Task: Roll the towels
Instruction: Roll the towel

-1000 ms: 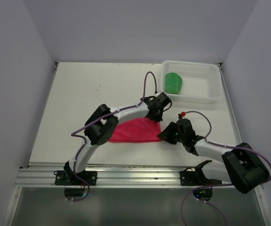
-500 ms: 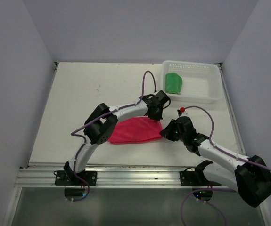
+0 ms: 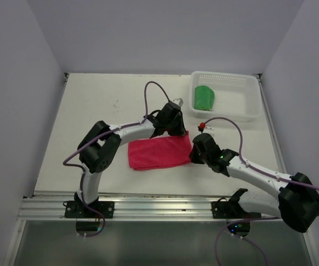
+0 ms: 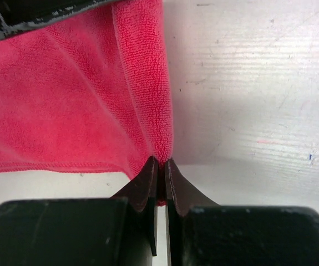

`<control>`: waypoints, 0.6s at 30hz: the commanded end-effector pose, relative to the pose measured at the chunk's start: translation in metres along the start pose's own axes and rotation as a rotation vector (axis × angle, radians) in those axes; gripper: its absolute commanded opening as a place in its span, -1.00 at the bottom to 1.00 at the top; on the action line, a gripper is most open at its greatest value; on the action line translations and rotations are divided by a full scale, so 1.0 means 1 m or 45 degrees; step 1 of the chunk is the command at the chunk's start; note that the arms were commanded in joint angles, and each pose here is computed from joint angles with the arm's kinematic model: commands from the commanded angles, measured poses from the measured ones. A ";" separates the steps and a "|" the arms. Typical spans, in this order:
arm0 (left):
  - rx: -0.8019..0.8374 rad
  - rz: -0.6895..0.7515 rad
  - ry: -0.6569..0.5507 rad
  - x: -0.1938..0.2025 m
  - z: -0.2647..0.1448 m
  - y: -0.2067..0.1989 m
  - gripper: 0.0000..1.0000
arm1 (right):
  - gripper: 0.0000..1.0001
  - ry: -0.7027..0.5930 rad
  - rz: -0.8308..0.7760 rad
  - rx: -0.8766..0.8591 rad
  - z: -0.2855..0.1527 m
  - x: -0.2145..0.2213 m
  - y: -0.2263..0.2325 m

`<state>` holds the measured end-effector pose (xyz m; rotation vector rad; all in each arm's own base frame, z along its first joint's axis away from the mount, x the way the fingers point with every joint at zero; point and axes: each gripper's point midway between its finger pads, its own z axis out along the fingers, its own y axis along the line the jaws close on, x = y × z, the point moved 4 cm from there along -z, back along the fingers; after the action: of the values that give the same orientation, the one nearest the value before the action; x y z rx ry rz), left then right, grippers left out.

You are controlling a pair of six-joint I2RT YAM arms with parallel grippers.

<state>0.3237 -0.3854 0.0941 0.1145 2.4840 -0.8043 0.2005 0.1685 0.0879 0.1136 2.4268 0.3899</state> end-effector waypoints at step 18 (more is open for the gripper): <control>0.156 -0.040 -0.234 -0.039 -0.030 0.024 -1.00 | -1.00 0.061 -0.274 0.243 -0.001 0.005 0.008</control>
<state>0.3218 -0.3535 0.0840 0.0796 2.4505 -0.9082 0.2021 0.1884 0.0888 -0.0457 2.4538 0.1848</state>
